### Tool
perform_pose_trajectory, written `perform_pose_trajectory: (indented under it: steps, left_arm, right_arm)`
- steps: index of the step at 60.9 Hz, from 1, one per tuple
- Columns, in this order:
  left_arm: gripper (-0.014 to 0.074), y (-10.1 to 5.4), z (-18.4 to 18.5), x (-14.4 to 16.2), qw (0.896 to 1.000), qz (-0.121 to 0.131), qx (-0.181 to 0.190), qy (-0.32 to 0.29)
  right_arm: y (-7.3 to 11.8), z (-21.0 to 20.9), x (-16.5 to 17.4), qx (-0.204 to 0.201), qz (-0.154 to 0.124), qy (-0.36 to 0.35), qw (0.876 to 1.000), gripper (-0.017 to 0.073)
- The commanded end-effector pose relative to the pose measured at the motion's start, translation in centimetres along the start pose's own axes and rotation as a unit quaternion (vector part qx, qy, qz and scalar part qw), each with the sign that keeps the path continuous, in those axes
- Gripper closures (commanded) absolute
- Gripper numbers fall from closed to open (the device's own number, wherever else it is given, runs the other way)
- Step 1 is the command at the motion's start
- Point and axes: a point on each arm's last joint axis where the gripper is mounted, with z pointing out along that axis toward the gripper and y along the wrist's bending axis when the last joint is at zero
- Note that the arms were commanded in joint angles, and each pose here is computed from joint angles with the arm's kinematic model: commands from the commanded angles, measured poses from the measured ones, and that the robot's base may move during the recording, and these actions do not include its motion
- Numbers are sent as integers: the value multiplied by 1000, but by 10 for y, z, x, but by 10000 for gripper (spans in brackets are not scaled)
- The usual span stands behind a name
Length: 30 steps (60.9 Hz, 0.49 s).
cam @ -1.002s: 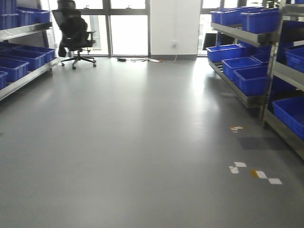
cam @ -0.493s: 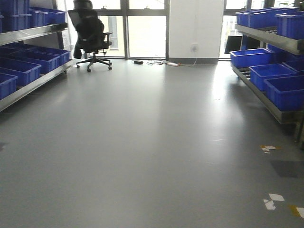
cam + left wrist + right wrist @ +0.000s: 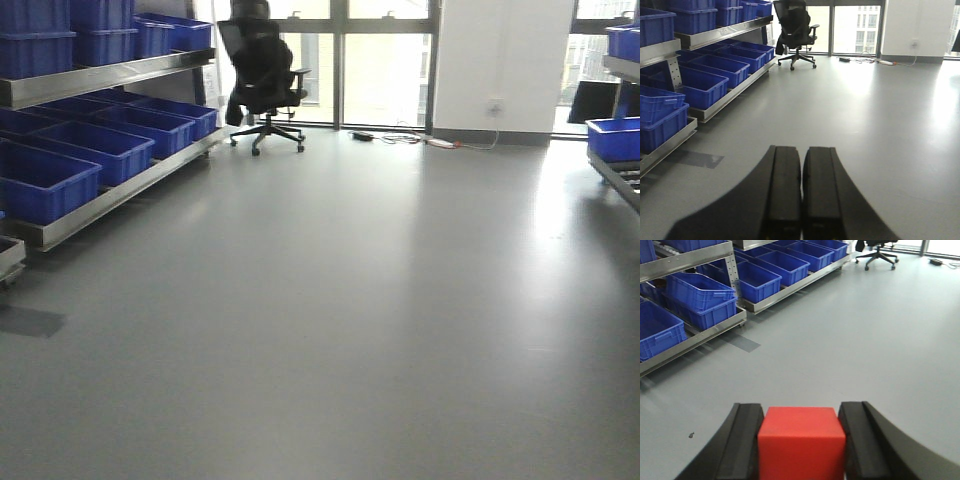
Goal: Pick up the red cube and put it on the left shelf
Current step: 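Drive the base to the shelving while holding the red cube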
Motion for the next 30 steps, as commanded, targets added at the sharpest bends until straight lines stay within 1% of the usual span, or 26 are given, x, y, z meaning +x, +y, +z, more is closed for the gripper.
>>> perform_pose_trajectory:
  steps: [1, 30]
  left_arm:
    - [492, 0, 0, -1, 999, -3, 2, -40]
    - [492, 0, 0, -1, 999, -3, 2, -40]
  right_arm:
    - [0, -3, -16, 2, -3, -52, 999, 386]
    - [0, -3, -16, 2, -3, -52, 999, 386]
